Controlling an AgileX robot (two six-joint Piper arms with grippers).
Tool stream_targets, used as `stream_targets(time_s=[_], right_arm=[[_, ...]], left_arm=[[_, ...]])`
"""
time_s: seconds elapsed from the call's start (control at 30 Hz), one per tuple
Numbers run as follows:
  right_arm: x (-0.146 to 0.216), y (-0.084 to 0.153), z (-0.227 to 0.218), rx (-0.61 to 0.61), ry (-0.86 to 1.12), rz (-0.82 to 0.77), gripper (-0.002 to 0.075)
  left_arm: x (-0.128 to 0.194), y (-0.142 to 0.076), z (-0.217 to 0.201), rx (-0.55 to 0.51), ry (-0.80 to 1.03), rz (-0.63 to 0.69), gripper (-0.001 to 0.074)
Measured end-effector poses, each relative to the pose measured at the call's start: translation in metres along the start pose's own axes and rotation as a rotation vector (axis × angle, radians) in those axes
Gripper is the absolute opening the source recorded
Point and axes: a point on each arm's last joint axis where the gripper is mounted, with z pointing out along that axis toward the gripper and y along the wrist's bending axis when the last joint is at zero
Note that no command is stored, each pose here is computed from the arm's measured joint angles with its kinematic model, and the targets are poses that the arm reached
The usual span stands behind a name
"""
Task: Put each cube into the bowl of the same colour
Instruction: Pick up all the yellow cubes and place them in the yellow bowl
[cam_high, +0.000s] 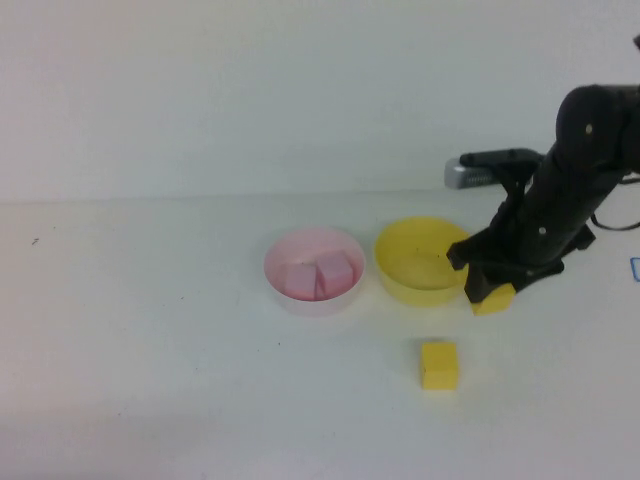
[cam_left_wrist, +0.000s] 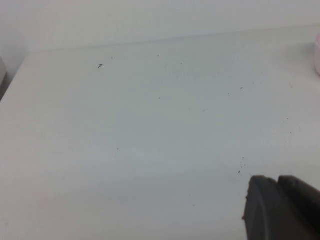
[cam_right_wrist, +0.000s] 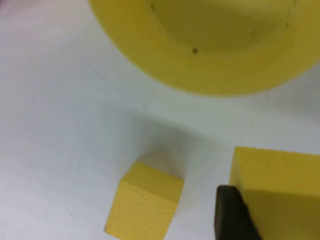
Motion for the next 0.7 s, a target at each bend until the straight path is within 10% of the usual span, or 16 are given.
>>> stream_targets(time_s=[0.4, 0.7], right_arm=[[-0.052, 0.009, -0.042, -0.007, -0.216, -0.087, 0.0329], [-0.069, 0.007, -0.023, -0.016, -0.209, -0.091, 0.0504]], left_arm=[[0.0, 0.0, 0.0, 0.0, 0.002, 0.011, 0.0], [0.0, 0.0, 0.0, 0.0, 0.002, 0.012, 0.0]])
